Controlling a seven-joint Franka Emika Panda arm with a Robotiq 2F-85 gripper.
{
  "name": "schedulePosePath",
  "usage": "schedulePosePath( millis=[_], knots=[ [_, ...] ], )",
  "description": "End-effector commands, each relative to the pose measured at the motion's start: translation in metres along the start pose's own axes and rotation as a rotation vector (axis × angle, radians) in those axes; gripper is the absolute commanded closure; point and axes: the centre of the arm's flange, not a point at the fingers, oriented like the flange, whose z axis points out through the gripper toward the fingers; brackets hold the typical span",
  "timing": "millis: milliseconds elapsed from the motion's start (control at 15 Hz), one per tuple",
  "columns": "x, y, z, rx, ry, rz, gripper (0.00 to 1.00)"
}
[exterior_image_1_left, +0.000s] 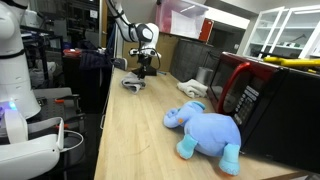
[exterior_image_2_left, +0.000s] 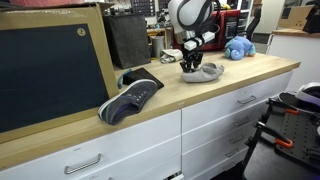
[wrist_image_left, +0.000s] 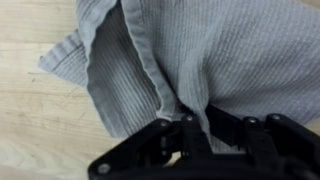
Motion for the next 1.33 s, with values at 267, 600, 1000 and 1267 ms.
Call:
schedulePosePath(
  millis=[267, 600, 1000, 1267],
  knots=[
    [0.078, 0.004, 0.016, -0.048, 0.035, 0.258, 0.97],
    [0.121, 0.07, 0.03, -0.09, 0.033, 0.452, 0.97],
    [0.142, 0.156, 0.04, -0.119, -0.006, 0.627, 0.97],
    [0.13, 0.18, 0.03, -0.083, -0.031, 0.65, 0.63]
  ],
)
